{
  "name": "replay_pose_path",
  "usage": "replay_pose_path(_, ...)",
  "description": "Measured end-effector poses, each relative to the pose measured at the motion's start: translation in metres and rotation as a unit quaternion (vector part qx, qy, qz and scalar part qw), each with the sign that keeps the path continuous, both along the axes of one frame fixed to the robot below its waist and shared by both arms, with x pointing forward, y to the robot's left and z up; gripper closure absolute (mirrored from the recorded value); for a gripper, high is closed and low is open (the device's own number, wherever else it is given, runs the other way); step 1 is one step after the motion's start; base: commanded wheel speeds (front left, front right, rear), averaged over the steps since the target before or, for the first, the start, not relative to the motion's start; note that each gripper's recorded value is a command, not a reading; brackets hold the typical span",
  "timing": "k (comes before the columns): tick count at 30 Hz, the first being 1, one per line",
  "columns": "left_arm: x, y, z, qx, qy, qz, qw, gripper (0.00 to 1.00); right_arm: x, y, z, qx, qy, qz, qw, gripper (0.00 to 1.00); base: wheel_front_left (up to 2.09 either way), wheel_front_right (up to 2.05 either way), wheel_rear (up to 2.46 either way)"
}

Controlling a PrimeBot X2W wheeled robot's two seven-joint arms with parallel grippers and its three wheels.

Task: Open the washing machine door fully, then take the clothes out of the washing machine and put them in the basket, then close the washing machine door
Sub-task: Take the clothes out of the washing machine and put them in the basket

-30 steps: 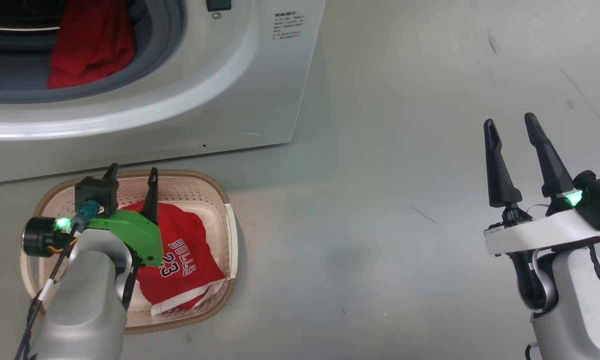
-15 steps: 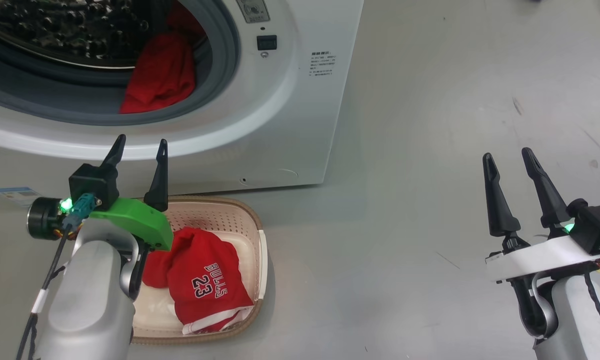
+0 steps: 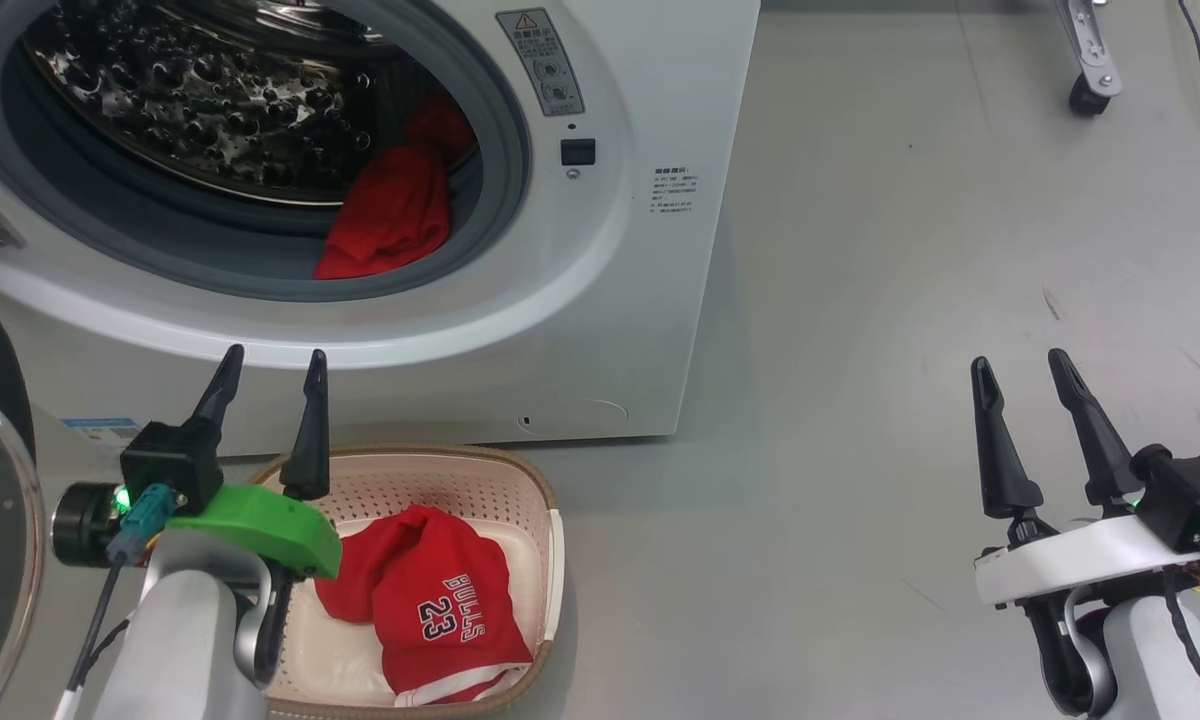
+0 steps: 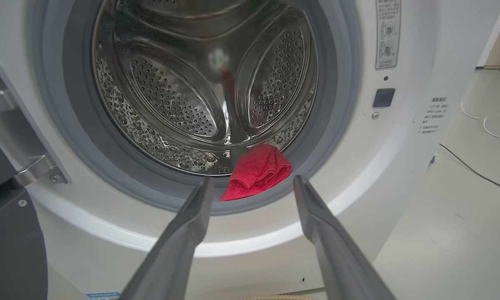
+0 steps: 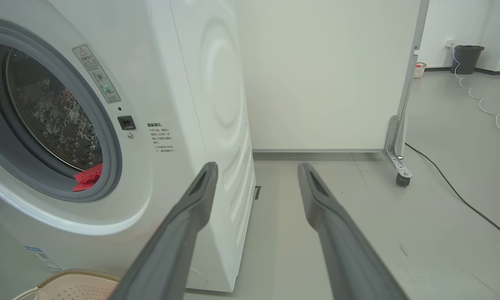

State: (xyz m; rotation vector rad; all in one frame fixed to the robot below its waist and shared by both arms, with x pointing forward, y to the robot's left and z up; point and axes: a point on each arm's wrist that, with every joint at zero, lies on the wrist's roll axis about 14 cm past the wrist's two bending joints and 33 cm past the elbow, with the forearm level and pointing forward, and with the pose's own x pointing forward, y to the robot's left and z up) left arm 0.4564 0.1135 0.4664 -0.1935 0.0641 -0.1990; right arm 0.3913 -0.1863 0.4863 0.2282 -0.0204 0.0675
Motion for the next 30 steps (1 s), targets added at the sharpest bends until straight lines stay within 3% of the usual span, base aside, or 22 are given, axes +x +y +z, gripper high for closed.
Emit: replay_pose_path(30, -0.025, 0.003, 0.013, -0.010, -0.024, 0.012, 1.000, 0.00, -0.006, -0.002, 0.010, 0.003, -0.015, -0.009, 1.000, 0.00, 0.00, 0.00, 0.00)
